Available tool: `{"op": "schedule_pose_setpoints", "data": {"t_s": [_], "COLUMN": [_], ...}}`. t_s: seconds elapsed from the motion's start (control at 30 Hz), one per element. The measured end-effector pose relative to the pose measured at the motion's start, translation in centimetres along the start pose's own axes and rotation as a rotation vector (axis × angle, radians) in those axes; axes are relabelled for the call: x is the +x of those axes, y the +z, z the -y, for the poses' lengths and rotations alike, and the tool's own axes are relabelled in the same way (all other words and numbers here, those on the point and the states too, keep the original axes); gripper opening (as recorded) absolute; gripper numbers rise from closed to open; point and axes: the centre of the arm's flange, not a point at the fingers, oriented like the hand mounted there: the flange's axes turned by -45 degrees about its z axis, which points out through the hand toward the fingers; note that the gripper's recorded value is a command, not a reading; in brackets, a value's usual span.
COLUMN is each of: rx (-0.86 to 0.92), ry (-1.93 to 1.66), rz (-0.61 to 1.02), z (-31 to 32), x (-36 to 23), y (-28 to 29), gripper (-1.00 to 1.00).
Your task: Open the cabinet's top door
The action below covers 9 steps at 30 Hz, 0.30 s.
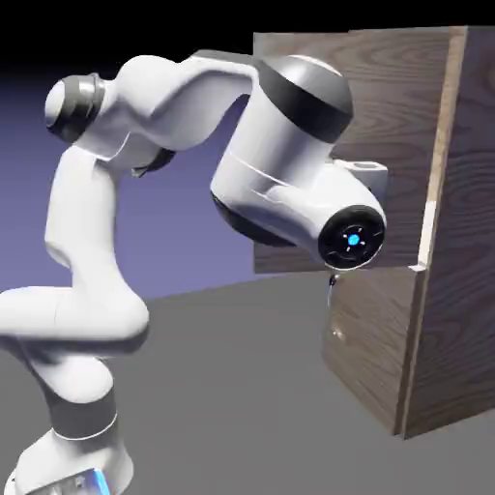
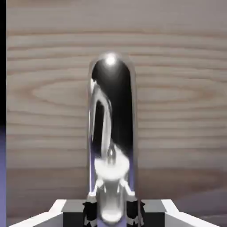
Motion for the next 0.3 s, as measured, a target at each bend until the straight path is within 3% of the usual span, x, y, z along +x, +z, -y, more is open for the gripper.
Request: {"op": "schedule_pose_setpoints", "data": {"t_s": [0.27,0.3], "rx": [0.155,0.164], "ry": [0.0,0.0], "rz": [0.0,0.0], "z": [-2.5,-2.7], "x": [0.0,0.0], "y": [-3.3,-3.5], "gripper": [-1.0,1.0]}}
